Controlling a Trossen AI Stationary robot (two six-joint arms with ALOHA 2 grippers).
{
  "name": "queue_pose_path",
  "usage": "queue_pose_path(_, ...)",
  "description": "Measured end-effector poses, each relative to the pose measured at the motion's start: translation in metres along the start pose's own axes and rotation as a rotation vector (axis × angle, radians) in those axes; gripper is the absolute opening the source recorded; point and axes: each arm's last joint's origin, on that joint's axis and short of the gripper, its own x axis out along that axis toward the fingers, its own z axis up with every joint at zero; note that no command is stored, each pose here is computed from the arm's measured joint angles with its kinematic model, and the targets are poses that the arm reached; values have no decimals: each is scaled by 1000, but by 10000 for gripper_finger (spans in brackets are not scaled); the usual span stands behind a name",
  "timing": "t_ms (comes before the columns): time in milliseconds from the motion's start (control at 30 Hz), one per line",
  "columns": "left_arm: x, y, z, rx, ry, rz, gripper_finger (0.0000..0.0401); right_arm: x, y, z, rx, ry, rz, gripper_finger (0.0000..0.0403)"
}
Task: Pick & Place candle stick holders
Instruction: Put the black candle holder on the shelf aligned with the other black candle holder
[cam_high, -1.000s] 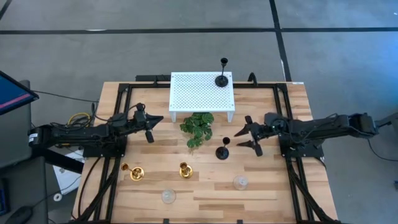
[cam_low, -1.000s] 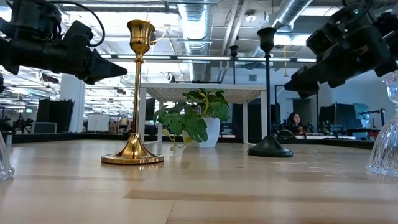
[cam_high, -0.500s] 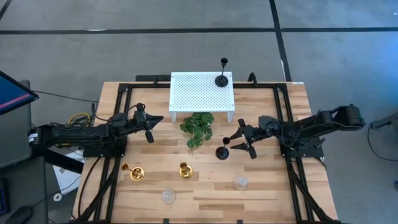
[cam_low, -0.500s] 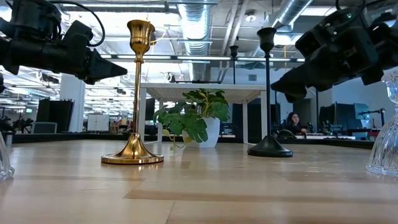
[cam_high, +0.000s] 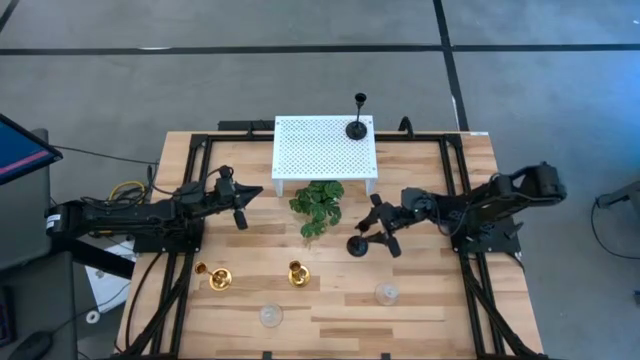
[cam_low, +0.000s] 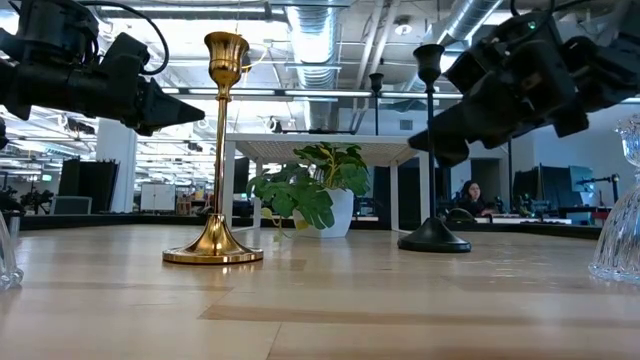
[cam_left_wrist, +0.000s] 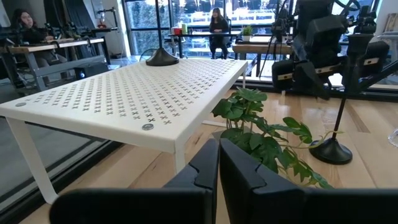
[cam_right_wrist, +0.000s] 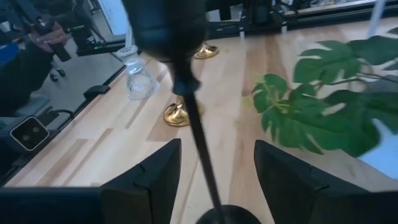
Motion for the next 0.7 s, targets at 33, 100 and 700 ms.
queue_pose_path(33, 0, 0, 0, 0, 0, 0, 14, 2, 1, 0, -1, 4, 6, 192)
queue_pose_path(100, 0, 0, 0, 0, 0, 0, 14, 5, 3, 0, -2, 11, 16, 186)
queue_pose_path(700, 0, 0, 0, 0, 0, 0, 14, 2, 6, 9, 39, -22, 23, 16)
